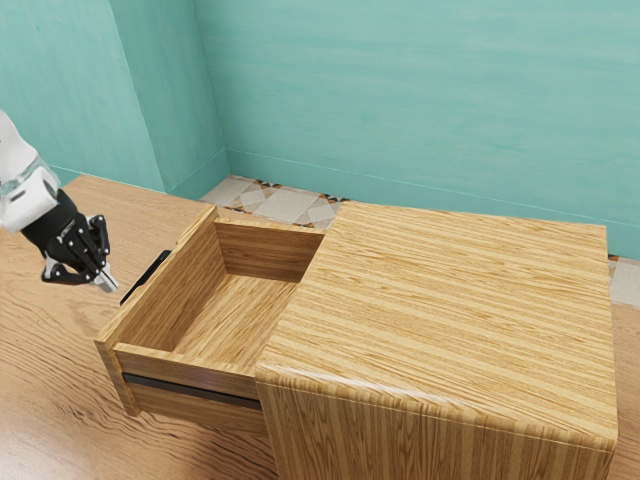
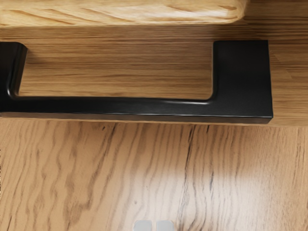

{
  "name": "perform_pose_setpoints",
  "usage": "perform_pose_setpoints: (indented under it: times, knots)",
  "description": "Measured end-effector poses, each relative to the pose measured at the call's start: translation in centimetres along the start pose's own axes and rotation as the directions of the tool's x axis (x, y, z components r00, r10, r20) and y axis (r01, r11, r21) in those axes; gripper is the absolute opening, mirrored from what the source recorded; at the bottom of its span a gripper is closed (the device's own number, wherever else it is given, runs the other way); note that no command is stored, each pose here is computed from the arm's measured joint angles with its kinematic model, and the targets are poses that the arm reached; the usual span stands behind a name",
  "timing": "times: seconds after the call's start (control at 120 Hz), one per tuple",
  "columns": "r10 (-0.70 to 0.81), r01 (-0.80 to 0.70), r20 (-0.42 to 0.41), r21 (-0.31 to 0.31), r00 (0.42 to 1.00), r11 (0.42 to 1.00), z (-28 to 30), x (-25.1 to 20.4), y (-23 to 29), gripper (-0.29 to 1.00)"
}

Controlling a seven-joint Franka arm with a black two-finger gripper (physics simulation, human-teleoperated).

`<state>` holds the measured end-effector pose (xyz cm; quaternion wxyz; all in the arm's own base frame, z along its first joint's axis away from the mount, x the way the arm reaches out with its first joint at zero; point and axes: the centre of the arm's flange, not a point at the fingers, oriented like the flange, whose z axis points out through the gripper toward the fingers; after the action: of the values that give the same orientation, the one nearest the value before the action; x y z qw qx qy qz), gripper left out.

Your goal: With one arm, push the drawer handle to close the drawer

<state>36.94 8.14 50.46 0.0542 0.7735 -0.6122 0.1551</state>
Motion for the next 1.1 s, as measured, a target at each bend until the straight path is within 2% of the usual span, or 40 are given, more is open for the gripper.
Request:
perform_pose_setpoints:
  times: [1.1]
  knots:
    - [0.057,-0.057,-0.022,-0.008,0.998,0.998,3.1,7.4,-2.1,-0.08]
